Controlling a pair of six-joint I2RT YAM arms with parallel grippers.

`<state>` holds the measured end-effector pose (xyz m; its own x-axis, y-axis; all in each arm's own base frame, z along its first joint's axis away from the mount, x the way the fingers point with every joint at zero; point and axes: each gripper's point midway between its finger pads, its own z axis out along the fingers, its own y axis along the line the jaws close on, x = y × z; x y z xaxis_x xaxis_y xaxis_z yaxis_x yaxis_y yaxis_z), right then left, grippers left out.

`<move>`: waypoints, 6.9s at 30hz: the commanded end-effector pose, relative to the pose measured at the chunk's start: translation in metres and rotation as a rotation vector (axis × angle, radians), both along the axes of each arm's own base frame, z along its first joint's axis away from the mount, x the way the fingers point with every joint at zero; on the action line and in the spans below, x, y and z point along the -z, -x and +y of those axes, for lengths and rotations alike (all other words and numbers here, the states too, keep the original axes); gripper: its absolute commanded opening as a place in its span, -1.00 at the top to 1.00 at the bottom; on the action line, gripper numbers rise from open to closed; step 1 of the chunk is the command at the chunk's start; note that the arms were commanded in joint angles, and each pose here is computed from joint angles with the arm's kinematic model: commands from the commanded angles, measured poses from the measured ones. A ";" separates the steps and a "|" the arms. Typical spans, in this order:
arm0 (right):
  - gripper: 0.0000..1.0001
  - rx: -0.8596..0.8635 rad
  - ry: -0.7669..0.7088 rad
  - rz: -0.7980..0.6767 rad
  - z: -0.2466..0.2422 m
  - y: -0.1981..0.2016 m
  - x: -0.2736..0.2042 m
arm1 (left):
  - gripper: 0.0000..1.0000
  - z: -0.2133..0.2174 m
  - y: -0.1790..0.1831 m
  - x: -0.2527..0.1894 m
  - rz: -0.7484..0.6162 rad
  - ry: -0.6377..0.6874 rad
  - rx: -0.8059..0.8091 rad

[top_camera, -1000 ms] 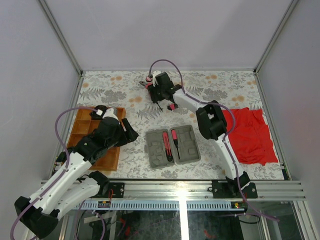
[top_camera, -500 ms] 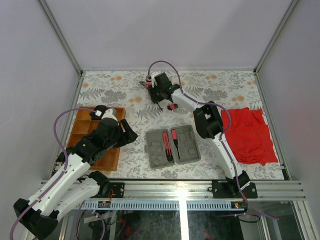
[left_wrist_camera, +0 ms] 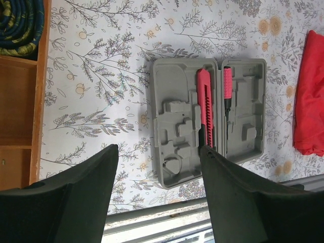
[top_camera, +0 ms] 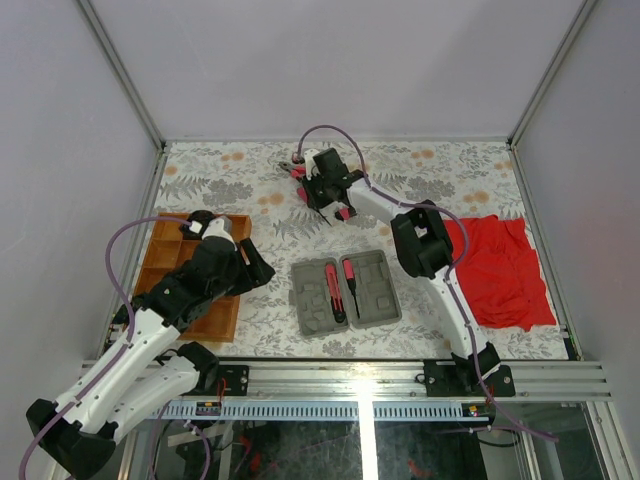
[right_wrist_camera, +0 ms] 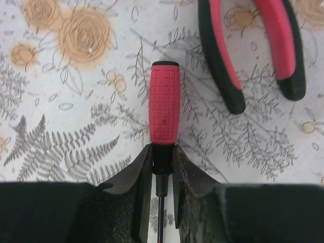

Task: Sort the tools into containers
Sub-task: Pick up the screwdriver from the center of the board.

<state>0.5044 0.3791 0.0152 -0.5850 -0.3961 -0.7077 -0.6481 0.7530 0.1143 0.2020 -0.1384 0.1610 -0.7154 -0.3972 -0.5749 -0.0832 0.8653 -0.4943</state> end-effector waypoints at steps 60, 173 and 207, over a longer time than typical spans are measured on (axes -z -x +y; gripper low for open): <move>0.95 -1.169 -0.093 -0.999 -0.026 0.258 -0.144 | -0.59 -0.040 0.002 -0.080 -0.269 0.237 0.211; -0.98 0.196 -0.784 -0.055 -0.039 0.241 -0.237 | 1.00 -0.059 -0.013 -0.101 -0.477 0.249 0.310; -0.44 0.283 -1.342 0.296 0.012 0.252 -0.285 | 1.00 -0.073 -0.011 -0.101 -0.493 0.323 0.362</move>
<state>0.2588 0.3766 0.2471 -0.7121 0.6272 -0.3155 -0.2346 0.2110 0.9489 0.2130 -0.2043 0.2469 -0.5516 -0.3695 -0.7478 0.4307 0.6416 -0.6347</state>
